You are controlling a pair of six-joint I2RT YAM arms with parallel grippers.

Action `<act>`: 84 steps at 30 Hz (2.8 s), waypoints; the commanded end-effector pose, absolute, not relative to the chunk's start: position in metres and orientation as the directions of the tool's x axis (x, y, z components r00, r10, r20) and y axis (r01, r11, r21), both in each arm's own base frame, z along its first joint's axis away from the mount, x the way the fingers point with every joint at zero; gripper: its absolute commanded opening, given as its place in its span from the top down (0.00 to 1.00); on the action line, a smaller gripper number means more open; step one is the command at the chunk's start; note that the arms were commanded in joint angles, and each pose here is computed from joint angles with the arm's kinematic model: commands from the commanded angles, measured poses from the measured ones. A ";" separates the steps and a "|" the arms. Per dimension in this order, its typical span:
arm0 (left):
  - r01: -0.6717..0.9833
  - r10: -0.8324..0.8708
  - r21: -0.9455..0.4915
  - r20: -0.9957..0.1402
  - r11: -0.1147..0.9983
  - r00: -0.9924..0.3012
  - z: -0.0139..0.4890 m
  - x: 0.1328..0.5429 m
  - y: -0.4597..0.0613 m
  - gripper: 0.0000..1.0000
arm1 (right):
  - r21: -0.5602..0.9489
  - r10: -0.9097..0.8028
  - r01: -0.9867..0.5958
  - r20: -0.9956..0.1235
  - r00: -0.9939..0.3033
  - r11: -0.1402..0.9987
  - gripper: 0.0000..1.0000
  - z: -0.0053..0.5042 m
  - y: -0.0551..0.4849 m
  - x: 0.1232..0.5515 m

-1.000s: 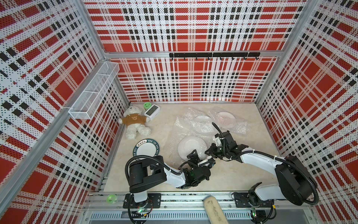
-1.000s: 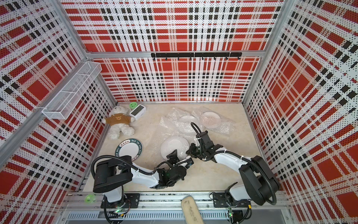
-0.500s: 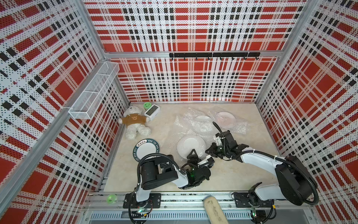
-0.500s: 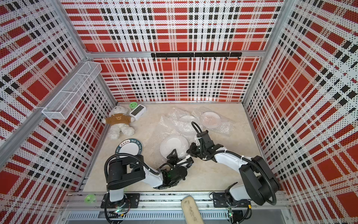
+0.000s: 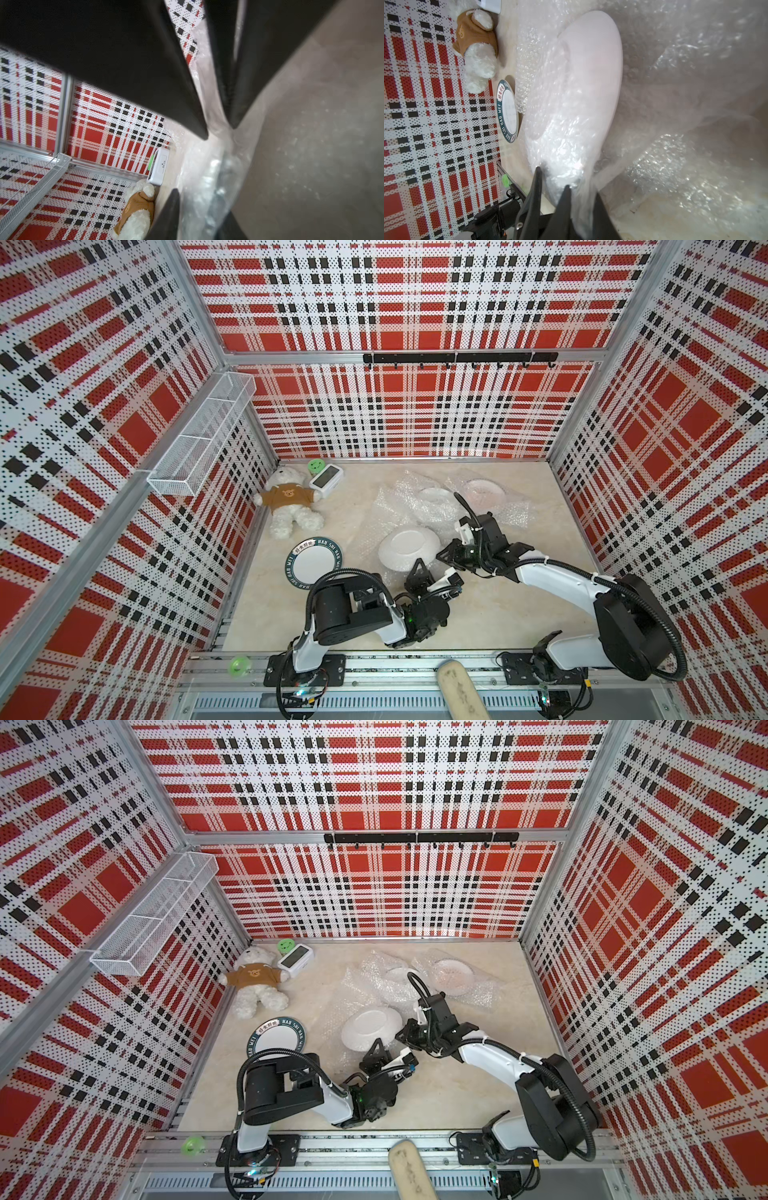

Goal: Unpack dinner plates from bubble wrap
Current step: Unwrap the bubble wrap.

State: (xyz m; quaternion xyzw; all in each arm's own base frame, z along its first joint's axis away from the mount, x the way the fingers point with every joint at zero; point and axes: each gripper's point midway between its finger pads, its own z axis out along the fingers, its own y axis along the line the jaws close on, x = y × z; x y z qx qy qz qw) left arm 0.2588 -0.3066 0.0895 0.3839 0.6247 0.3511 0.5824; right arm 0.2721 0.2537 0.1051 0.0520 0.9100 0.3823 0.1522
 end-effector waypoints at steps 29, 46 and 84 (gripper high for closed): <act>0.243 0.683 0.642 -0.712 0.727 -0.163 0.171 0.275 -0.282 1.00 | 0.627 0.228 -0.147 -0.477 -0.849 0.765 0.04 0.177 0.189 0.308; 0.393 0.214 0.041 -0.888 0.919 -0.407 0.313 0.292 -0.238 1.00 | 0.550 0.248 -0.131 -0.561 -0.790 0.825 0.00 0.199 0.152 0.308; 0.043 -0.320 -0.715 -0.365 0.698 -0.875 0.060 0.310 -0.245 1.00 | 0.604 0.325 -0.015 -0.450 -0.832 0.797 0.00 0.150 0.135 0.300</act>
